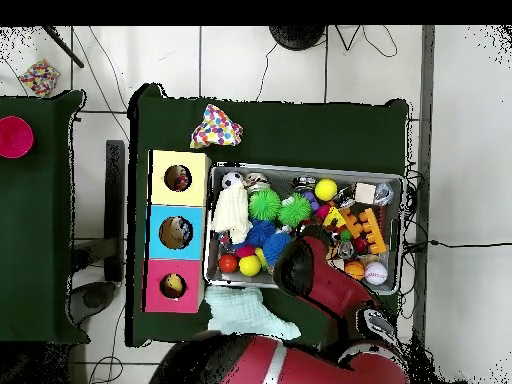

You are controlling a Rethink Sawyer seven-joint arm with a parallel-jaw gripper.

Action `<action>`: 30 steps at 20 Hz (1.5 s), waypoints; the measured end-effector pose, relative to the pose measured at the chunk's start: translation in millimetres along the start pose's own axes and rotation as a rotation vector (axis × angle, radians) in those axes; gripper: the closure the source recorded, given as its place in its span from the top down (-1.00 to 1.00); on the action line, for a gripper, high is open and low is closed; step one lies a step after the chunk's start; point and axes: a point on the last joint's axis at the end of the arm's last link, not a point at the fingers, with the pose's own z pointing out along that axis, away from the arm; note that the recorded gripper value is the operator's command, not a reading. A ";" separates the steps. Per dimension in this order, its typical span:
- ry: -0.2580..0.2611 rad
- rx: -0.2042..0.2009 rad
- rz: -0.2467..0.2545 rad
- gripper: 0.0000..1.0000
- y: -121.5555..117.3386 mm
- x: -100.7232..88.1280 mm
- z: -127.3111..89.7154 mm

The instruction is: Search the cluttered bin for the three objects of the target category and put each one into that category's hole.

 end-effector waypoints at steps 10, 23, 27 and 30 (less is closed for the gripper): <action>0.130 -0.093 0.044 1.00 -7.7 -3.6 -9.7; 0.256 -0.158 0.044 1.00 -2.5 1.3 -27.2; 0.256 -0.159 0.041 1.00 -1.0 1.4 -28.0; 0.255 -0.159 0.038 1.00 0.6 1.0 -28.7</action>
